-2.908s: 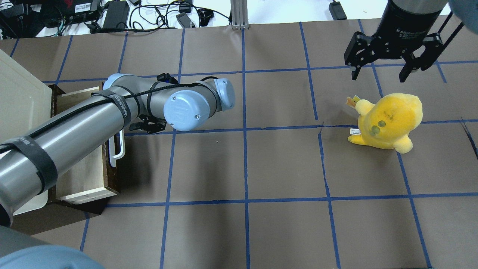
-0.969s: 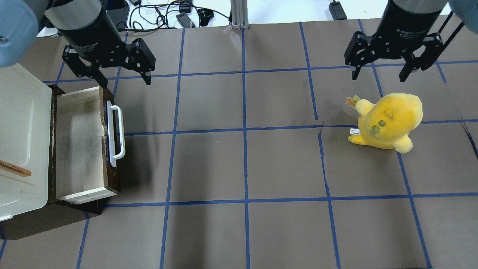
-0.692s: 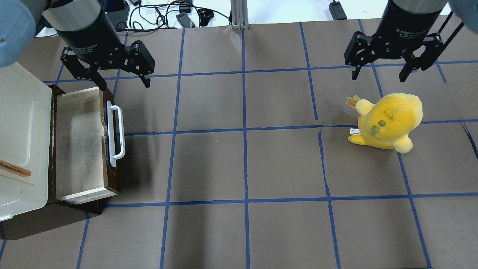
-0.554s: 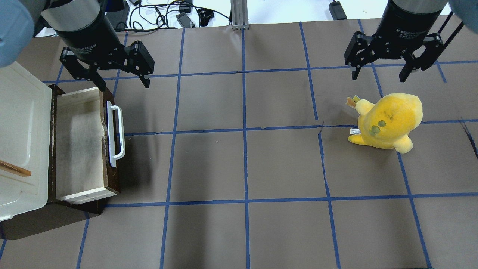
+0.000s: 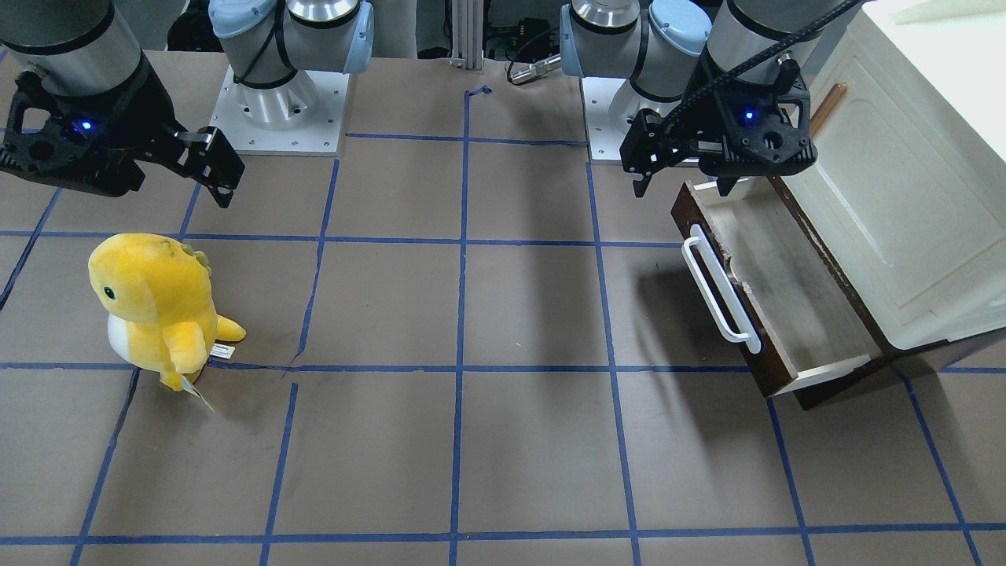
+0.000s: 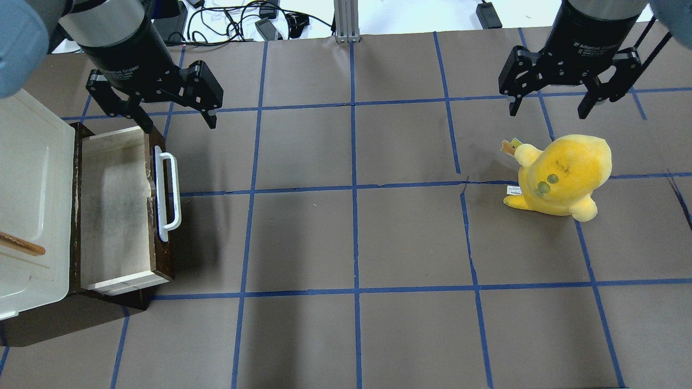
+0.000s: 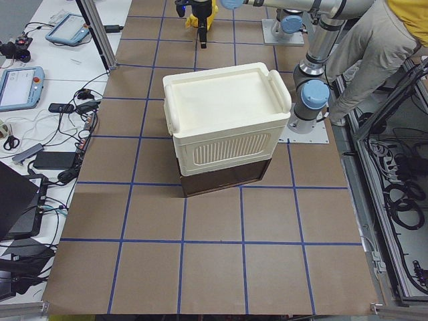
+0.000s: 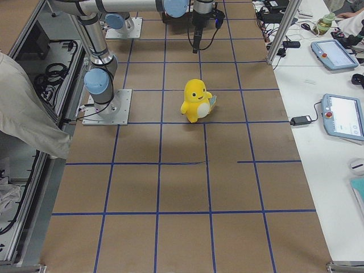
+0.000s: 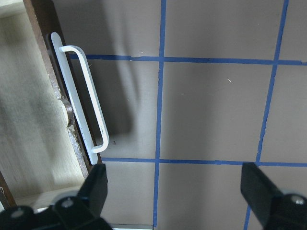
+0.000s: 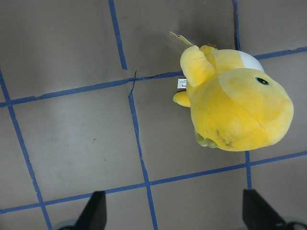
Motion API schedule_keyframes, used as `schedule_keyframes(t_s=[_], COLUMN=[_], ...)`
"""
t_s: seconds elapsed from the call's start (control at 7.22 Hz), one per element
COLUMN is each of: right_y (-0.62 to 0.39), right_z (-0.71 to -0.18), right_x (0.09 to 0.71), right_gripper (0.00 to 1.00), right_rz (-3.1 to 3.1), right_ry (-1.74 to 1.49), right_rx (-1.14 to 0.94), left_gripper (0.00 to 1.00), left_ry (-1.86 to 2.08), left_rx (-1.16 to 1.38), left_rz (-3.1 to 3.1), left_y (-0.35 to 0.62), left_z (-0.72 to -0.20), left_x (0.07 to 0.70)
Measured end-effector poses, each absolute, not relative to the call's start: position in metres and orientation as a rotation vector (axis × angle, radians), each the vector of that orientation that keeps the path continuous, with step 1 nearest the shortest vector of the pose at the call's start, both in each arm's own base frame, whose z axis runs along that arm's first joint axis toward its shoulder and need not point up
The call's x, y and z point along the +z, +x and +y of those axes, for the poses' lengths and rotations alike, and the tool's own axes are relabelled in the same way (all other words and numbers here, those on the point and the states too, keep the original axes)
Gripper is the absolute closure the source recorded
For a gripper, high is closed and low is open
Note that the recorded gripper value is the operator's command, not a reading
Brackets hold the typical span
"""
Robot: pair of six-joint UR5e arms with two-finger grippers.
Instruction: Pull drawer sideways
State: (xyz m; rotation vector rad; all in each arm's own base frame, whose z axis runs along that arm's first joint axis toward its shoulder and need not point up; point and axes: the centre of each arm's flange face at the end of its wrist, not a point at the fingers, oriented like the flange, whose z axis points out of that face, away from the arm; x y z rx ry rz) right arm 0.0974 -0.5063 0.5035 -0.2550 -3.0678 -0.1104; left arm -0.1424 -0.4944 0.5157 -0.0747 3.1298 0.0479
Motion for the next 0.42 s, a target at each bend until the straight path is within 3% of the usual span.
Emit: schedule_keyframes(t_s=[0.42], right_y=[0.097], right_z=[-0.5063], right_x=[0.5035], right_gripper=[0.0], right_rz=[-3.068], right_ry=[-0.256], right_rx=[-0.111], left_gripper=[0.0], left_ry=[-0.075], left_rx=[0.043], left_rz=[3.13], left_y=[-0.1423], left_z=[-0.4927], left_x=[0.5176])
